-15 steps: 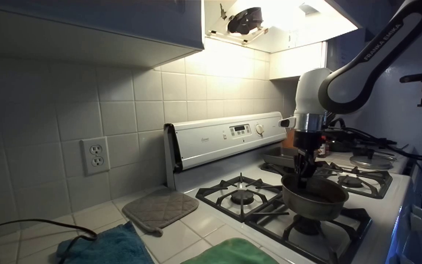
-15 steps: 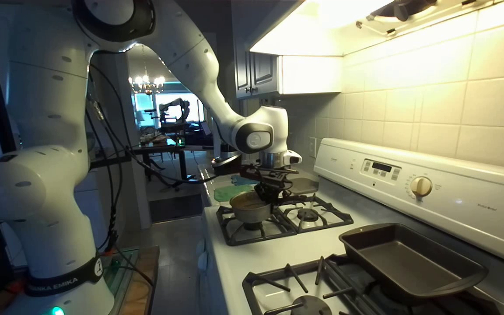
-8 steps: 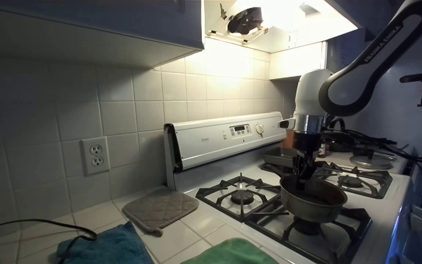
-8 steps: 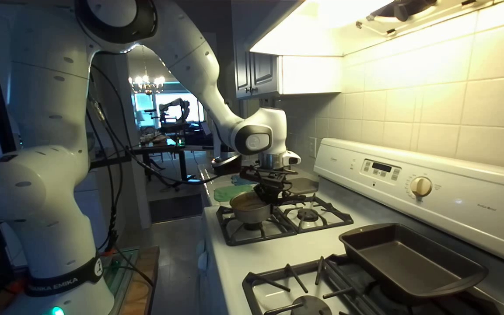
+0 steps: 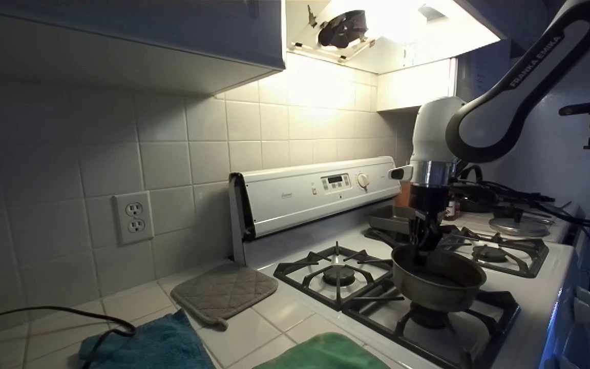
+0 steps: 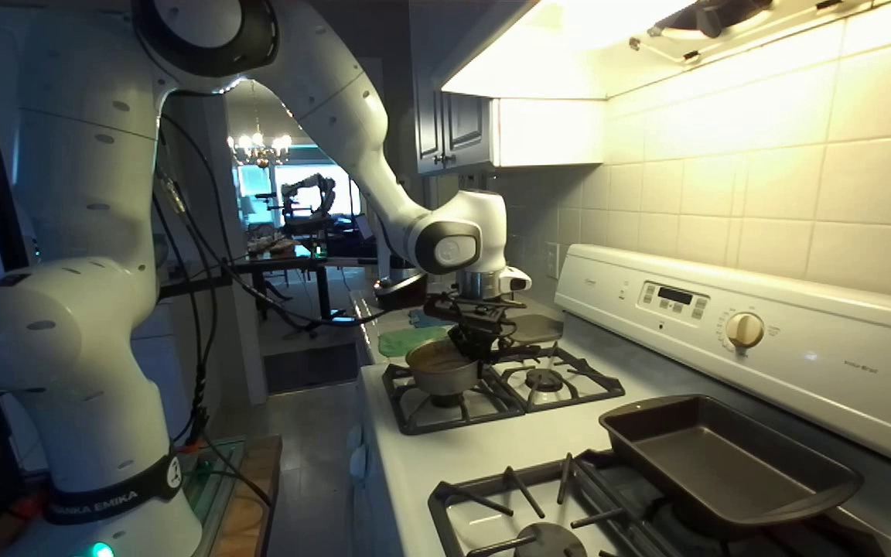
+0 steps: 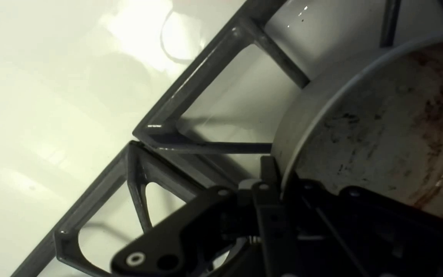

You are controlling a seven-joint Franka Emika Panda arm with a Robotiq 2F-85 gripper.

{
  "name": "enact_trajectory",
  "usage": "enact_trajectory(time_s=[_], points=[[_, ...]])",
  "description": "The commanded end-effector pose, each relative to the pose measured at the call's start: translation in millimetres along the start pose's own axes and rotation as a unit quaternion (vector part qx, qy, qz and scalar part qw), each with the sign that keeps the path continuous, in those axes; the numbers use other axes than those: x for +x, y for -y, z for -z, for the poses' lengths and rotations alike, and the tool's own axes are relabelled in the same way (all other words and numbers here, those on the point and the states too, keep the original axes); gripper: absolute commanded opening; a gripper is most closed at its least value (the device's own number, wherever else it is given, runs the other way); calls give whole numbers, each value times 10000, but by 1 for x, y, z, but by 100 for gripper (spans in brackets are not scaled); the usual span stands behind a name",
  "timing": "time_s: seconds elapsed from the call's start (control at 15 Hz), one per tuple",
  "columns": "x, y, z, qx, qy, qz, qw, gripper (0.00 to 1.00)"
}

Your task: Take the lid off the pot and place the pot on the bottom left plate

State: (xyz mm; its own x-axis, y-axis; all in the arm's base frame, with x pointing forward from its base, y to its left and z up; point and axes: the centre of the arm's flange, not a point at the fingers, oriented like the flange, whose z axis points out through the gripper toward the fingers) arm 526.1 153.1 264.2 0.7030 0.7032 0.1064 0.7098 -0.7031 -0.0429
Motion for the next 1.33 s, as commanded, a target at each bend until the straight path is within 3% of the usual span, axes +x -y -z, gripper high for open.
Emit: enact_trajectory(time_s=[0.0,0.2,0.27,0.33,0.47,0.73,0.8,0.87,1.07,1.13,1.27], points=[[-3,4,-8,-55,179,209,9996,1],[-2,5,-9,-69,214,241,9995,4],[-2,5,-9,-74,224,249,9994,14],[-2,5,-10,-85,245,269,9993,32],[-3,5,-14,-96,312,324,9989,41],[-4,4,-18,-115,366,379,9985,49],[-4,4,-17,-105,359,373,9986,56],[-4,4,-15,-90,322,365,9988,71],[-4,3,-9,-30,208,342,9992,91],[-4,3,-7,-12,175,325,9993,97],[-6,1,3,16,66,239,9997,100]])
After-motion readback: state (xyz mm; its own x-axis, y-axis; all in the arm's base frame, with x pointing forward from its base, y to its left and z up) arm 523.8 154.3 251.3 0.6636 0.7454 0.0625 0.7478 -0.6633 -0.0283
